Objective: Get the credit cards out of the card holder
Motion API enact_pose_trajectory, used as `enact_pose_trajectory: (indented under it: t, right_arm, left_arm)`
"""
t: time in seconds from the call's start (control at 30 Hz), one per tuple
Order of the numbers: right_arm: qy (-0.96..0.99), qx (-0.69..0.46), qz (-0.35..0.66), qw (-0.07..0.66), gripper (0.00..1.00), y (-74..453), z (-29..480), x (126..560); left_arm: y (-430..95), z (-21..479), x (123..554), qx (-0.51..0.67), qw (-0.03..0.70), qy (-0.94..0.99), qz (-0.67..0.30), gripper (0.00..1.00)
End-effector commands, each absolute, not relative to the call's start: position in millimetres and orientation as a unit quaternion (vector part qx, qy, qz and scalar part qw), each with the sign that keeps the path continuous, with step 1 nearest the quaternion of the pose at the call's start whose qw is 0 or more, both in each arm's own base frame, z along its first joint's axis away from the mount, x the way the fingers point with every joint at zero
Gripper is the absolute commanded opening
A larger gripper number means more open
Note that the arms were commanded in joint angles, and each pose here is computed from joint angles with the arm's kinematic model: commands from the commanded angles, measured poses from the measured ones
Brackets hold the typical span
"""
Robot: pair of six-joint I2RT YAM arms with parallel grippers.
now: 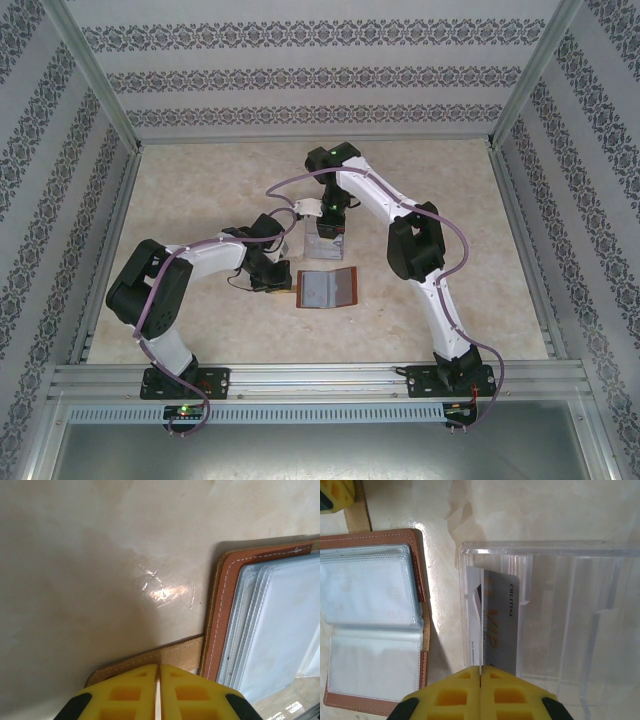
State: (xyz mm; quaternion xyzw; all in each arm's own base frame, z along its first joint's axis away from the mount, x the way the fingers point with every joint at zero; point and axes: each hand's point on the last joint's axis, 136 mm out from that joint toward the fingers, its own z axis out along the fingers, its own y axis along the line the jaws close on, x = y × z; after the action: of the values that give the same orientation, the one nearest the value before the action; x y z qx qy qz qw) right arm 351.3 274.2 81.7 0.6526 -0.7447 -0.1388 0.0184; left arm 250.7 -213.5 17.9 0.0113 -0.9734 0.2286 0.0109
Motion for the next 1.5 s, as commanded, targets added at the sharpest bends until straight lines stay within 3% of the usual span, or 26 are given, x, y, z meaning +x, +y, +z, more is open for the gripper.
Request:
enact_pose_trajectory:
  t: [0.0,0.77,1.47]
  right_arm:
    - [-0.741,0.651,-0.161,0.048,0.00,273.4,71.6,338.6]
    - [-0.751,0.640,-0.154,0.051,0.15,268.8,71.9,340.0]
    - [-0.770,0.626,-0.124,0.007,0.18,258.9,89.2,347.5]
  left_arm:
    - [-203.8,13.0,243.7,0.020,0.027,-0.976,0.216,0.10]
    - [-206.4,15.1,246.2,0.023,0.025,-0.975,0.221,0.10]
    - [-209.0,21.3,248.8,0.025,0.019,-0.973,0.230,0.10]
